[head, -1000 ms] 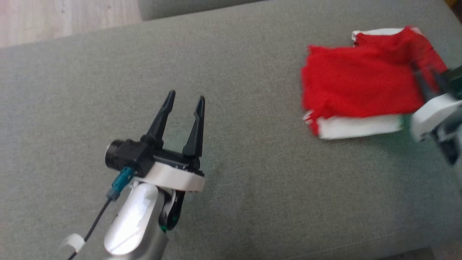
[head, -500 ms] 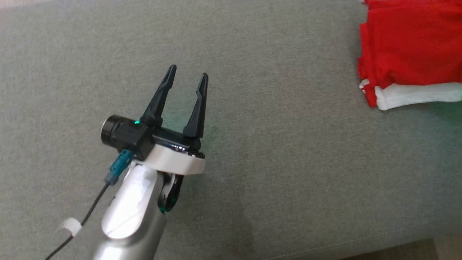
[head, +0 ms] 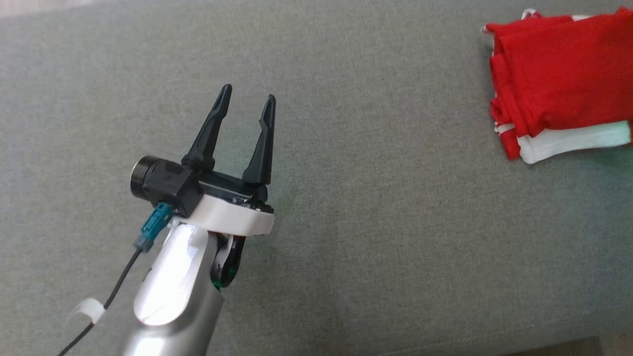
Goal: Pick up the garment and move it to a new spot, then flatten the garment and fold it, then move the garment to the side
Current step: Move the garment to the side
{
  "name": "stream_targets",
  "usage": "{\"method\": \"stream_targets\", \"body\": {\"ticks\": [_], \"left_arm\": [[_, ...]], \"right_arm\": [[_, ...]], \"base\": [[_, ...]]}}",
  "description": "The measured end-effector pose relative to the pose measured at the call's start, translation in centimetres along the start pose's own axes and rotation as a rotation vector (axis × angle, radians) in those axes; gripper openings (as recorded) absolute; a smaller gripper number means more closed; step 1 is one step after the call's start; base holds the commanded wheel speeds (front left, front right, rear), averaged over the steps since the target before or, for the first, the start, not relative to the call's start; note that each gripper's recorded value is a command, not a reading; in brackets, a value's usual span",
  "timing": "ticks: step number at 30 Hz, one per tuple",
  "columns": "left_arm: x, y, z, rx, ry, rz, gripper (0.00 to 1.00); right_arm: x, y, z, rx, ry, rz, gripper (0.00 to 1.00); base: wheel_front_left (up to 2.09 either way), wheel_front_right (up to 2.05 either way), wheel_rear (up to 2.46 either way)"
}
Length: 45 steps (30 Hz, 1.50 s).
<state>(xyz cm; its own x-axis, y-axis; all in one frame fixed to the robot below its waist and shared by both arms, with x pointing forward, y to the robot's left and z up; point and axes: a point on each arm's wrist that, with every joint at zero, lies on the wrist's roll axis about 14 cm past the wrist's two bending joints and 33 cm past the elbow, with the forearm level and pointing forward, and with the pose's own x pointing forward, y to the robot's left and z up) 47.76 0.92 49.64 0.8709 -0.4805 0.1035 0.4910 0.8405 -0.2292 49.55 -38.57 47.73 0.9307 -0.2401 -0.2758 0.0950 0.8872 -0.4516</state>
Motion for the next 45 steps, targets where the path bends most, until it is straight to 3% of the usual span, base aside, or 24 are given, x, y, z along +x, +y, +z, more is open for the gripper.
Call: {"method": "stream_targets", "body": {"ticks": [9, 22, 28, 38, 45], "left_arm": [[-2.6, 0.9, 3.5, 0.038, -0.063, 0.074, 1.0], [-9.7, 4.7, 5.6, 0.091, -0.091, 0.272, 1.0], [-12.1, 5.8, 4.7, 0.082, -0.068, 0.334, 1.0], [-14.0, 6.0, 3.6, 0.015, -0.052, 0.368, 1.0], [-14.2, 6.4, 4.6, 0.008, -0.087, 0.38, 1.0]], "right_arm": [[-1.9, 3.5, 7.2, 0.128, -0.227, 0.053, 1.0], [-8.8, 12.8, 14.3, 0.479, -0.494, 0.252, 1.0], [-11.4, 15.8, 13.4, 0.632, -0.484, 0.289, 1.0], [-13.9, 18.6, 7.2, 0.691, -0.339, 0.317, 1.0], [-14.6, 18.5, 7.5, 0.712, -0.36, 0.32, 1.0]], "base": [[0.0, 0.0, 0.0], [0.0, 0.0, 0.0], [0.0, 0.0, 0.0], [0.0, 0.0, 0.0], [0.0, 0.0, 0.0]]}}
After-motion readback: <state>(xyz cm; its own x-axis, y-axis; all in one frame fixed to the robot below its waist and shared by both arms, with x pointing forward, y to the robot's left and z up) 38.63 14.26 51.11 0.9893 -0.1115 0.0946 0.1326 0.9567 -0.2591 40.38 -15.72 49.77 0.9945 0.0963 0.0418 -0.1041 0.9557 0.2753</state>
